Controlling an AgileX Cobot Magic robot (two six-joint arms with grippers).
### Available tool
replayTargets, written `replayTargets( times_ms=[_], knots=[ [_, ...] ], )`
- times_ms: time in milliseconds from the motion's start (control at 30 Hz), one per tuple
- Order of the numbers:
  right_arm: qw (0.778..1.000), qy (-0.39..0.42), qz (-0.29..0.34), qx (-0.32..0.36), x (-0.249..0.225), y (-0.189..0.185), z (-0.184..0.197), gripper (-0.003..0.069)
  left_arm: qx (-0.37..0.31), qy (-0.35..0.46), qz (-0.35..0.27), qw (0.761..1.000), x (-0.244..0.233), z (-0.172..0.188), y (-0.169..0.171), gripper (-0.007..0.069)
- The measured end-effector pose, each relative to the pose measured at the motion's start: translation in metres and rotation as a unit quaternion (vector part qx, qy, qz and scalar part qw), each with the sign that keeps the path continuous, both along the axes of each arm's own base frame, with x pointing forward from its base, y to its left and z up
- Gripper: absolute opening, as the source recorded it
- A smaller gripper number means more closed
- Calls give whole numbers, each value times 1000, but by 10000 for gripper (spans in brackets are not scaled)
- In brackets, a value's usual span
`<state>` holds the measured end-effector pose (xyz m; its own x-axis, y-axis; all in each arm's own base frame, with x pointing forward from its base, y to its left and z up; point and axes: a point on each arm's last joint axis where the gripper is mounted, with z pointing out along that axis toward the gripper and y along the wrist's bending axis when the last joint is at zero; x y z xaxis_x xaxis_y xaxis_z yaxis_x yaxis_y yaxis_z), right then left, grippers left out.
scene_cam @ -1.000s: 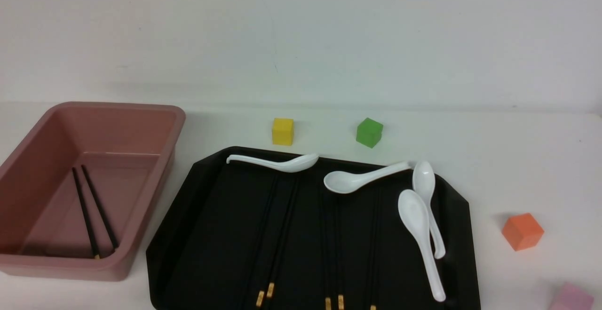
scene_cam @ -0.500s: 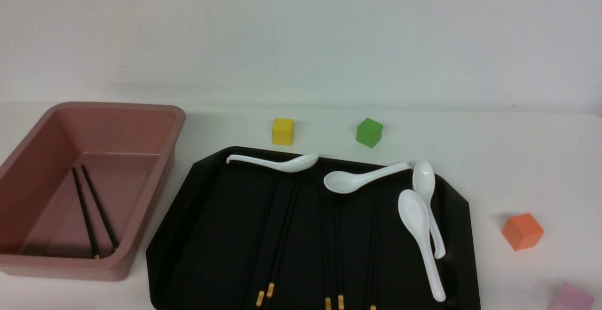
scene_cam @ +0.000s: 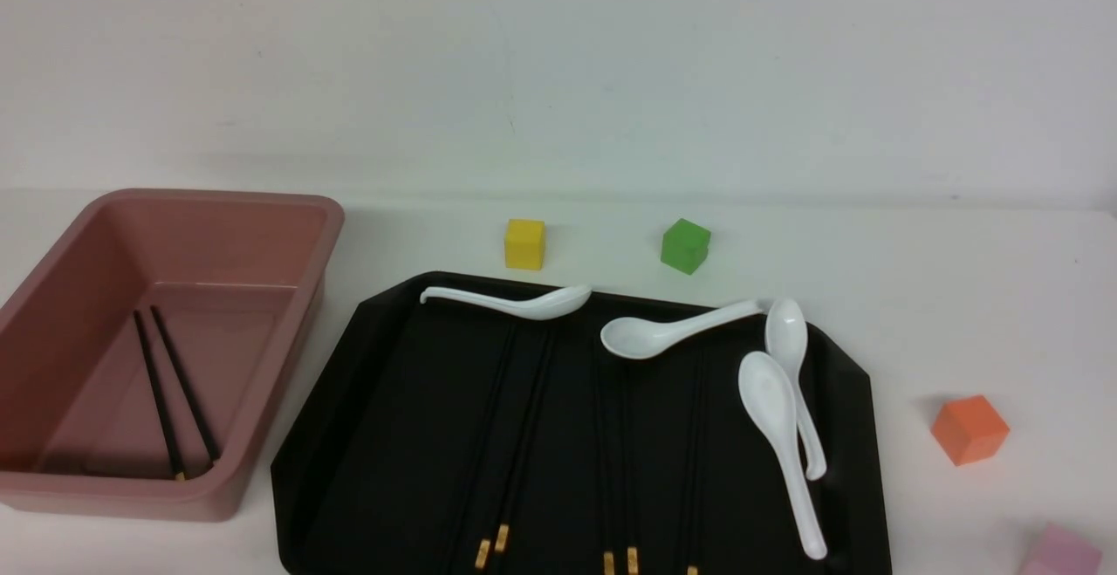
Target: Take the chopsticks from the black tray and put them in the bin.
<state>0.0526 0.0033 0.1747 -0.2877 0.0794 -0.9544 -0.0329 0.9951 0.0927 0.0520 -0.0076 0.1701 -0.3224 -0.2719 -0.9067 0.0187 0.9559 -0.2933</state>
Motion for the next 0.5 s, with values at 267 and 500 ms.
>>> replayTargets(
  times_ms=[267, 500],
  knots=[
    [1000, 0, 0, 0, 0, 0, 0, 239, 0, 0, 0, 1000, 0, 0, 0, 48],
    [1000, 0, 0, 0, 0, 0, 0, 239, 0, 1, 0, 1000, 0, 0, 0, 55]
  ],
)
